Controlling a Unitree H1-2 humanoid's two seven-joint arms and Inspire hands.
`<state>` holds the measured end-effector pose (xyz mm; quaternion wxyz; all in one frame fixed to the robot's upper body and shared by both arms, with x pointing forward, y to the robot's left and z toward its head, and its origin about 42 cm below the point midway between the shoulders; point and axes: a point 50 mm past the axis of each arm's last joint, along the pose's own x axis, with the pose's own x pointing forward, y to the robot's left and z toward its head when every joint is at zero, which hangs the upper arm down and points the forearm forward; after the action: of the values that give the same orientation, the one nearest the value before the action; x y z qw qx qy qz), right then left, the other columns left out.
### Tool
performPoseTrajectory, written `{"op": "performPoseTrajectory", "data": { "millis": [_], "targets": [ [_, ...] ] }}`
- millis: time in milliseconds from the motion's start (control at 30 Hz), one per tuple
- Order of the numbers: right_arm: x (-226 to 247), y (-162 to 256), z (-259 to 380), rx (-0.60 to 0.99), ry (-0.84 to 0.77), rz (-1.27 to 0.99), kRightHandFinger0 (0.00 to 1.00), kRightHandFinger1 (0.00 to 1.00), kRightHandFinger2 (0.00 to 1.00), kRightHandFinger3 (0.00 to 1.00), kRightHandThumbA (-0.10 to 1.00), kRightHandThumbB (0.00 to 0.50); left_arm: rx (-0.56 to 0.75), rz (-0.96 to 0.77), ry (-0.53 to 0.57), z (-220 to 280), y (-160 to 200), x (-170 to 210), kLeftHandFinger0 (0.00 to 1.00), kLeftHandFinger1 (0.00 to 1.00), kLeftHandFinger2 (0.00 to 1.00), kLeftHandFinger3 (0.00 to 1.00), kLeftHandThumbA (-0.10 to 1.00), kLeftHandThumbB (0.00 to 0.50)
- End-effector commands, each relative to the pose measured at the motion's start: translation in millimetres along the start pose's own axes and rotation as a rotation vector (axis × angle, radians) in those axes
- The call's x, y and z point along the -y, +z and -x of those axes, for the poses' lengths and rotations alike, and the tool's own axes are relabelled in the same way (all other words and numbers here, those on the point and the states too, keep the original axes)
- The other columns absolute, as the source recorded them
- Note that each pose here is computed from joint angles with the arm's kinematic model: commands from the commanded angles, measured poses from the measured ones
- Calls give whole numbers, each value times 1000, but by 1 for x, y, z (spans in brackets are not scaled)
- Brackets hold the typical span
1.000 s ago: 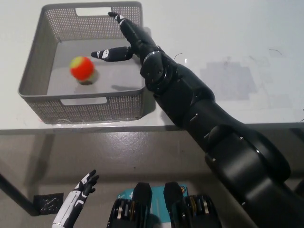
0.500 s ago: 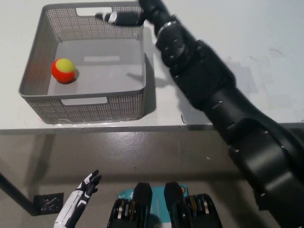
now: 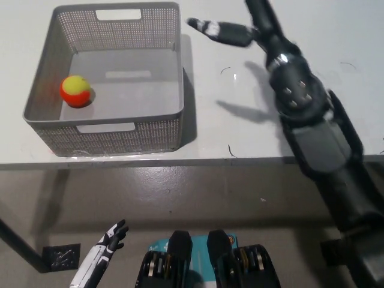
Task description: Use the right hand to pick up a tennis ball and put it into a container on the left side
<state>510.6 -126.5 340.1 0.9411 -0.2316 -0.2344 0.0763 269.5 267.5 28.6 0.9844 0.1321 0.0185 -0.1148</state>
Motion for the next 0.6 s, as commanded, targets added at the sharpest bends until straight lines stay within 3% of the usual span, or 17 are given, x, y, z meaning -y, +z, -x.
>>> {"op": "performPoseTrajectory", "data": {
  "millis": [0, 100, 200, 400, 567],
  "targets": [
    [112, 75, 102, 358, -180, -139, 1000, 1000, 1000, 1000, 1000, 352, 46, -18, 15, 14, -1, -1, 1000, 1000, 1000, 1000, 1000, 300],
    [104, 67, 134, 371, -176, -160, 1000, 1000, 1000, 1000, 1000, 350, 26, 0, 22, 21, -5, 0, 1000, 1000, 1000, 1000, 1000, 313],
    [93, 53, 166, 366, -171, -156, 1000, 1000, 1000, 1000, 1000, 312, 17, 4, 27, 24, -8, 1, 1000, 1000, 1000, 1000, 1000, 312],
    [71, 23, 225, 264, -162, -214, 1000, 1000, 1000, 1000, 1000, 327, 16, -9, 28, 22, -8, -2, 1000, 1000, 1000, 1000, 1000, 335],
    [49, -3, 254, 178, -153, -294, 1000, 1000, 1000, 1000, 1000, 305, 23, 1, 31, 20, -8, -2, 1000, 1000, 1000, 1000, 1000, 330]
  ]
}}
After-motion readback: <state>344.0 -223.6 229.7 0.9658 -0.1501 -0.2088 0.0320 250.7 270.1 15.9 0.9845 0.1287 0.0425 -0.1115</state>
